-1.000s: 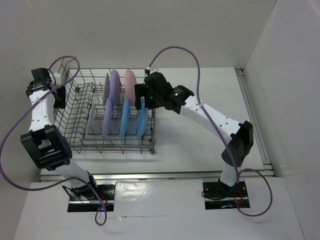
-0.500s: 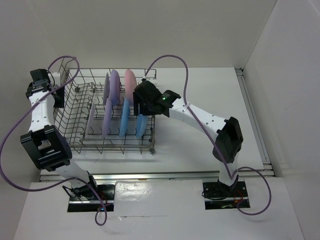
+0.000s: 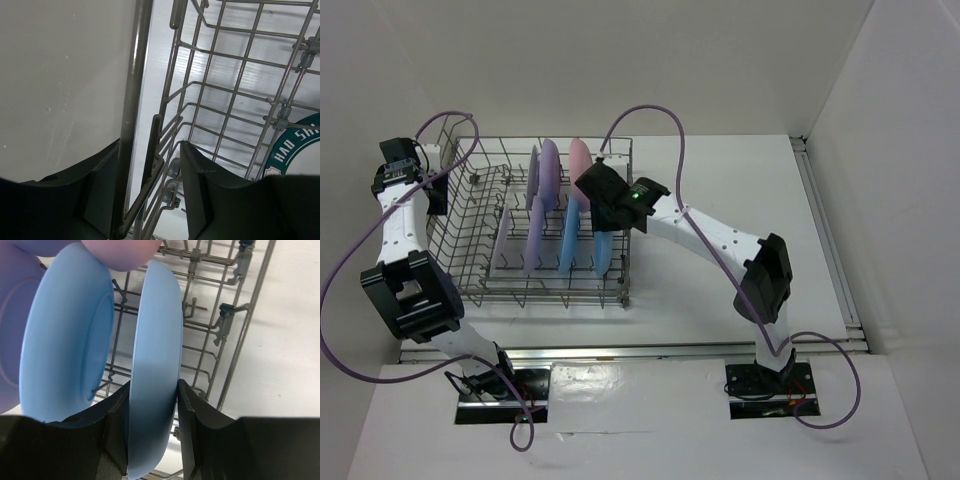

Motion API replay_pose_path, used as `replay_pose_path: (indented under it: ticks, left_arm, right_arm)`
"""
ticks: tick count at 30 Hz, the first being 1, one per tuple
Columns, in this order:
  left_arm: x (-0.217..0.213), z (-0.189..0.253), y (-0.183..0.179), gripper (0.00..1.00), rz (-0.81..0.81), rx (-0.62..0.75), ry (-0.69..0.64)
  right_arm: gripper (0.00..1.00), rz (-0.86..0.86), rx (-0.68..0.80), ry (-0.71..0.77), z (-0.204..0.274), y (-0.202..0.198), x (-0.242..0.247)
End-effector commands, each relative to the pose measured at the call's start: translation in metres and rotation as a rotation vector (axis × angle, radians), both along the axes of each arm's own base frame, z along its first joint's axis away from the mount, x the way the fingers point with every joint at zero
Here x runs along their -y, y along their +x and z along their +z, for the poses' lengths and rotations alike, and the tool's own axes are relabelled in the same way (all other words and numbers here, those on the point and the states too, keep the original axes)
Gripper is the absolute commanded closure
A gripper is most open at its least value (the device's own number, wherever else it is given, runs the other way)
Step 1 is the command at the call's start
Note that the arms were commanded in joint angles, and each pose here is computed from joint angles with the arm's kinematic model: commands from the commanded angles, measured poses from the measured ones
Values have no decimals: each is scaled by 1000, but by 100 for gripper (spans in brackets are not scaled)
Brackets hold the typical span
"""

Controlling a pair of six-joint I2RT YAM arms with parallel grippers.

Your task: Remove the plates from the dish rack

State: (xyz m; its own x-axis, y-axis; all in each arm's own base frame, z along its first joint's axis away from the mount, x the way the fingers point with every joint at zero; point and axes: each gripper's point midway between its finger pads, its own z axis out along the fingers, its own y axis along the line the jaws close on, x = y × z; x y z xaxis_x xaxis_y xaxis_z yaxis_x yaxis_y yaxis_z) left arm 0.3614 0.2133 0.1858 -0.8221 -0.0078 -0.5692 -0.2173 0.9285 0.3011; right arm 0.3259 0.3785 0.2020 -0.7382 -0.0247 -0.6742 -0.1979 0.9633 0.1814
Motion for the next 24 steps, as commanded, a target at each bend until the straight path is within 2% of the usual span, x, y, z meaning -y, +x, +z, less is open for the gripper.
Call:
replay_pose_path:
  ticks: [1,9,19,21,24]
  left_arm:
    - [-1,4,6,41,-23,41,0]
    - [-4,3,10,42,-32,47,11]
    - [-4,9,9,42,-35,61,3]
    - [-4,9,9,42,-35,61,3]
    - [-4,9,9,43,-35,61,3]
  right_arm:
    - [100,-1,82,47,38,0,-7]
    - [100,-71,237,94,104,5,2]
    - [100,-168,346,38,146,4,50]
    - [100,-175,375,65,160,2,56]
    - [100,-199,395,33,160,2,67]
